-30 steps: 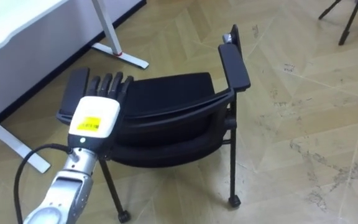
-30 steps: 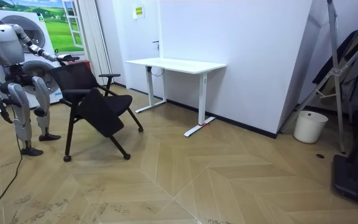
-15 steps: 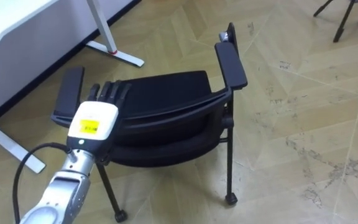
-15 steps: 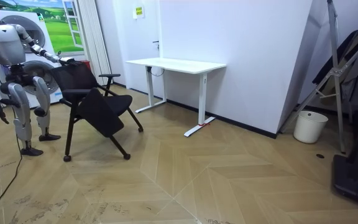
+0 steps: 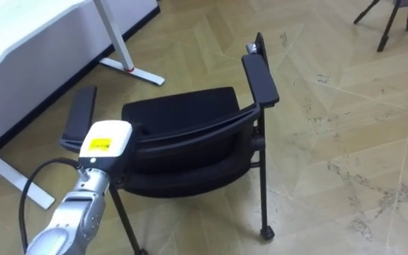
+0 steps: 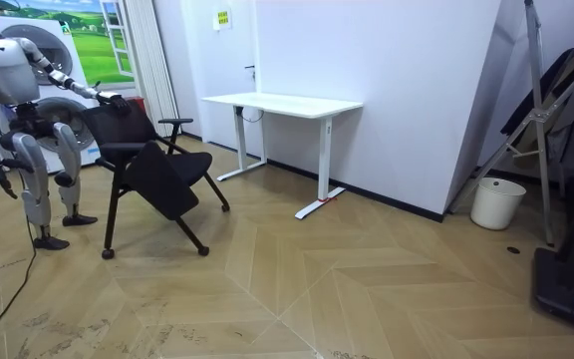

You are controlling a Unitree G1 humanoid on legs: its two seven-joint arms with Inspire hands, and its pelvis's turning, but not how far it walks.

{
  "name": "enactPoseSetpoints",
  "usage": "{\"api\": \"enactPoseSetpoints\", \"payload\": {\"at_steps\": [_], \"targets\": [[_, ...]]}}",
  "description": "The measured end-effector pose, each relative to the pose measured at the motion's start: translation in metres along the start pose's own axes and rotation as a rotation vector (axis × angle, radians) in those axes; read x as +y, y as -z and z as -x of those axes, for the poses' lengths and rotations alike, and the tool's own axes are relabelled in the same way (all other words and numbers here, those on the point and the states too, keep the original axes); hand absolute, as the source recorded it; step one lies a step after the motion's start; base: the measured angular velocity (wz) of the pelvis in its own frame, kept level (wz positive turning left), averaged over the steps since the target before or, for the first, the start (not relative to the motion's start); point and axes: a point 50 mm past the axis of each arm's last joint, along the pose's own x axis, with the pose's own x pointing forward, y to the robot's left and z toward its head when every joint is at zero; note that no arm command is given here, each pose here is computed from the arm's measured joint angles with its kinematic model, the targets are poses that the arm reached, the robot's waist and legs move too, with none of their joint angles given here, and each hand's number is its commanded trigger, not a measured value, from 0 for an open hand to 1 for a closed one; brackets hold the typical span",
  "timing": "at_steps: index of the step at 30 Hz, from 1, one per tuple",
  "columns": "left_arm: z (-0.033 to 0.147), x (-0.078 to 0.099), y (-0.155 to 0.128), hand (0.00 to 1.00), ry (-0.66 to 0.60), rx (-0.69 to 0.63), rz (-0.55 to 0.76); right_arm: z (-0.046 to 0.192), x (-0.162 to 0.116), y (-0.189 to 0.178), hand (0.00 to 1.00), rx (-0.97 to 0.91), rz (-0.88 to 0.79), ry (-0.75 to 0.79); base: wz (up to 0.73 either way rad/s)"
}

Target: Push chair

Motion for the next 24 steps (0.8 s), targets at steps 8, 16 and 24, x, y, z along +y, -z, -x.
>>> {"api": "enactPoseSetpoints", "payload": {"at_steps": [8,16,24], "targets": [[-0.006,0.01,0.004,1.0,0.022,0.03,0.067,-0.001,0.002,-0.004,0.0,-0.003,0.021,0.0,-0.03],[-0.006,0.014,0.001,1.0,0.019,0.015,0.06,-0.001,0.002,-0.005,0.0,-0.006,0.01,0.008,0.0],[-0.006,0.019,0.002,1.0,0.007,0.011,0.048,-0.001,-0.008,-0.016,0.0,-0.047,0.178,0.119,0.05]]}}
